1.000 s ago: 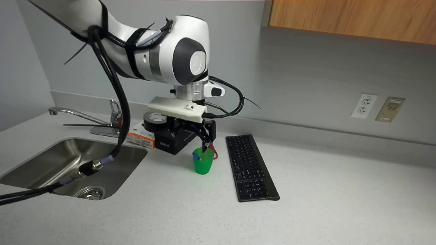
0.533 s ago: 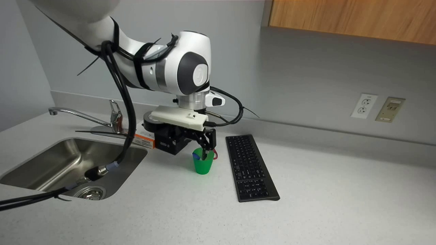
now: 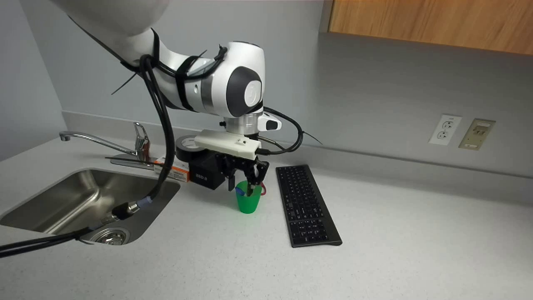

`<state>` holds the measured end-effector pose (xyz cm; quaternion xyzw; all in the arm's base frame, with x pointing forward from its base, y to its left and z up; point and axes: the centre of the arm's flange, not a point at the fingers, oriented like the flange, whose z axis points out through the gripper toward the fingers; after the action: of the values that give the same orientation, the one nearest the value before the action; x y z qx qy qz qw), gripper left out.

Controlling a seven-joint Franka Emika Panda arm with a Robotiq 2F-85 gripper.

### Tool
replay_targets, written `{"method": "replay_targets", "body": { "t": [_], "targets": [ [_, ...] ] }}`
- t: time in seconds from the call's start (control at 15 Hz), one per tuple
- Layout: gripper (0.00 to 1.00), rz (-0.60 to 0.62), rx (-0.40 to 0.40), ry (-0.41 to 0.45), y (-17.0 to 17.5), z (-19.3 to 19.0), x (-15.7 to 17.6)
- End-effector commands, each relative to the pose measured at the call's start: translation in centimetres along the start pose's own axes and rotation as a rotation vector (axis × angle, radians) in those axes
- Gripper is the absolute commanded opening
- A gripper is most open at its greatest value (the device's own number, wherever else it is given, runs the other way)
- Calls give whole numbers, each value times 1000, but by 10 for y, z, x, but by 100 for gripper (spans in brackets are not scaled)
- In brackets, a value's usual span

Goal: Take the pen out of the cup and put it on the counter

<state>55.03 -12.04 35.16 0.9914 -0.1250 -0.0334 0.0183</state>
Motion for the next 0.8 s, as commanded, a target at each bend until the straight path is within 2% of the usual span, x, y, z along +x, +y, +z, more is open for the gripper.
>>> {"method": "replay_targets", "body": {
  "t": [0.0,0.2,0.27,0.47,0.73],
  "targets": [
    [26,32,4,-5,2,1,18],
    [4,39,5,-7,3,2,22],
    [0,40,7,-4,4,-1,22],
    [4,35,18,17,9,-16,13],
    [4,-22,41,110,10,-55,-28]
  ]
}}
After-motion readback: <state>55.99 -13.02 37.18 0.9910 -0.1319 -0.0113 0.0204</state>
